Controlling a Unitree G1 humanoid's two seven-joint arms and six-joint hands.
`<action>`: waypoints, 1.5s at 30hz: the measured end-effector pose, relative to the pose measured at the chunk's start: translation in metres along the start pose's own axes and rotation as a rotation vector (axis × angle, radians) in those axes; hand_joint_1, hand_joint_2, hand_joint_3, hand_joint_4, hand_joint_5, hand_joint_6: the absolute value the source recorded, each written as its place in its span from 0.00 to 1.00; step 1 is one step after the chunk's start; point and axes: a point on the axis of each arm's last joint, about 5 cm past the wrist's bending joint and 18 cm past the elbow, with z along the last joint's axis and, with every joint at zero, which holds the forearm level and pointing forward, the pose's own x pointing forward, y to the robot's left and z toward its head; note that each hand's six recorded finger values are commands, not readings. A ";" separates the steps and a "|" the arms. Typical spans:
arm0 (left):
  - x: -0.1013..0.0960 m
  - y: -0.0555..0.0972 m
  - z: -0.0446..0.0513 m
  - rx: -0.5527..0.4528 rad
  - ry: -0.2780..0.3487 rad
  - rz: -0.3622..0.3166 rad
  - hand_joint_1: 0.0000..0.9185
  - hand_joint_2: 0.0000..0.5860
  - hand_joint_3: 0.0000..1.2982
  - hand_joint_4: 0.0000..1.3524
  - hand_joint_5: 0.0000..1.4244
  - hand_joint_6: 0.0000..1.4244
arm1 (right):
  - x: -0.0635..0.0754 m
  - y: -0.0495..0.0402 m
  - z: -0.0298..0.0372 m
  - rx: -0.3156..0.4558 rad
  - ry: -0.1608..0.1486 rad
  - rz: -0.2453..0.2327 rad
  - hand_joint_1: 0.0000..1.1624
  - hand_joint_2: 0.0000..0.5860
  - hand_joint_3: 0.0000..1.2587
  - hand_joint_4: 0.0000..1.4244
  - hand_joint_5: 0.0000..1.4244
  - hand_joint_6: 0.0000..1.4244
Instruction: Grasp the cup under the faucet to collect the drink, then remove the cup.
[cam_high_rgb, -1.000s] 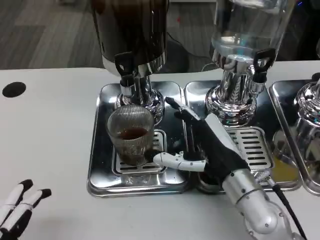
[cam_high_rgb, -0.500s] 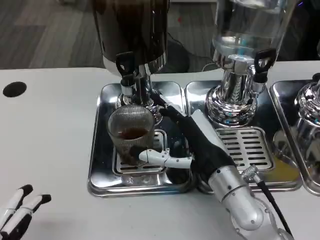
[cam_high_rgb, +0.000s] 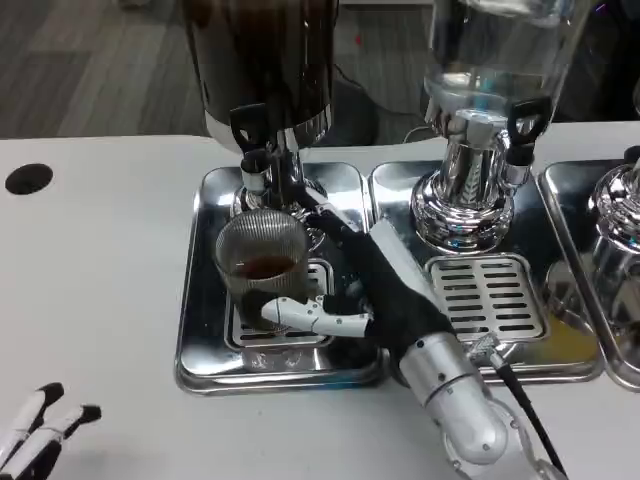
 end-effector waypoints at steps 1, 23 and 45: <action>-0.001 0.000 -0.0003 -0.001 0.004 -0.005 0.00 0.08 0.15 0.02 0.09 0.31 | 0.000 0.0014 -0.0002 0.003 0.003 0.002 0.57 0.11 0.08 0.05 0.06 0.00; -0.010 -0.001 -0.0052 -0.027 0.044 -0.031 0.00 0.09 0.17 0.03 0.09 0.31 | 0.009 0.0136 0.0013 0.040 0.022 0.019 0.59 0.11 0.07 0.07 0.09 0.04; -0.011 0.003 -0.0076 -0.011 0.051 -0.066 0.00 0.09 0.20 0.06 0.11 0.31 | 0.012 0.0106 -0.0036 0.060 0.053 0.007 0.60 0.12 0.10 0.10 0.11 0.06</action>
